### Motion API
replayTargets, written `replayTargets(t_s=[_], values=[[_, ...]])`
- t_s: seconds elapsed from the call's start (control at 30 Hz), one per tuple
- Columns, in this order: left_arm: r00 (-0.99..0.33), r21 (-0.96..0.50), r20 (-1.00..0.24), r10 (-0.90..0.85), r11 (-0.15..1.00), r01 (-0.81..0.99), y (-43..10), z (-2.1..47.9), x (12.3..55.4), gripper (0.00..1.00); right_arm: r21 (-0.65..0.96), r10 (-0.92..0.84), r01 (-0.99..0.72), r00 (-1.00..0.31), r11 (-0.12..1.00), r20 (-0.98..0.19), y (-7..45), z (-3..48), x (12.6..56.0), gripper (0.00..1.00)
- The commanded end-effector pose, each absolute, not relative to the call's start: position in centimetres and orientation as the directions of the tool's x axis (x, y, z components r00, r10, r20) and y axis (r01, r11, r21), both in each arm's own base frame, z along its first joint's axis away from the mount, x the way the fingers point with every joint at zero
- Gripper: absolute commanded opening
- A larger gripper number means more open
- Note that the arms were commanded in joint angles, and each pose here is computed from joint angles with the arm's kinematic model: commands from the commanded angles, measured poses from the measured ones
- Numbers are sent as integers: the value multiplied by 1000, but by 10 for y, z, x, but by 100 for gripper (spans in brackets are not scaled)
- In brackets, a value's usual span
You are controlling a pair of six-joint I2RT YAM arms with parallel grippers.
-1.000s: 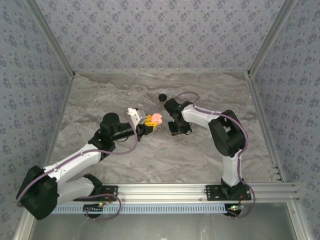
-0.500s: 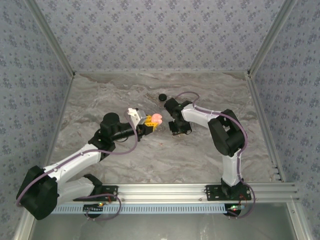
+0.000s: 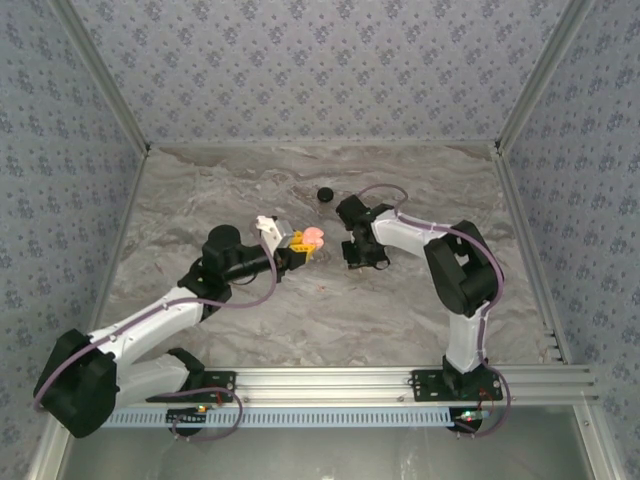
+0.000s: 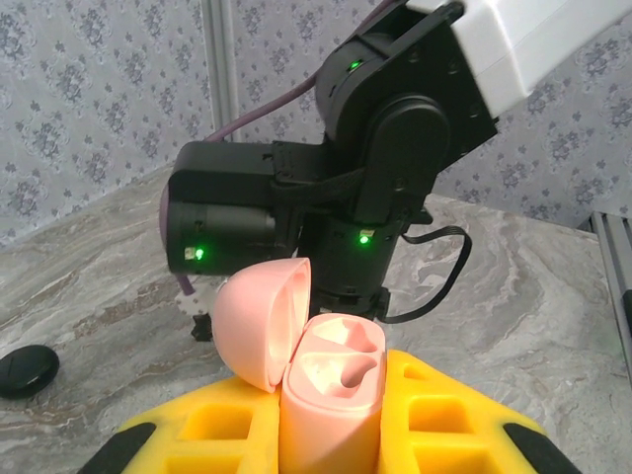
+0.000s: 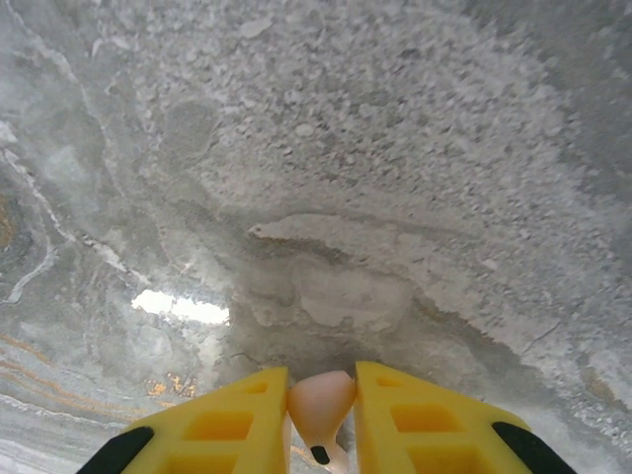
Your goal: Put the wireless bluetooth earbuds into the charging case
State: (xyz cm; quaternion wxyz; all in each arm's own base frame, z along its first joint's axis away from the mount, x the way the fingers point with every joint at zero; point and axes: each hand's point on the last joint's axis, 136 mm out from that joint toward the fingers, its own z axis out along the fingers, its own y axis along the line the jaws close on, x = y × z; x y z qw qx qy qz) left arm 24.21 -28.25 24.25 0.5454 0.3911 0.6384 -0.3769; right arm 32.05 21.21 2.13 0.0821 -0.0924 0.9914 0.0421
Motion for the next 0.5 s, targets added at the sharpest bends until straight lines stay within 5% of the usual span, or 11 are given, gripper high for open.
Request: replayTargets(t_s=[0.0, 0.47], values=[[-115, -66, -990, 85, 444, 893, -283, 242, 250, 7, 88, -159, -183, -960, 979, -231, 207, 34, 328, 22], [-206, -169, -978, 6, 552, 816, -280, 215, 277, 7, 331, -105, -249, -912, 910, -397, 219, 85, 327, 22]])
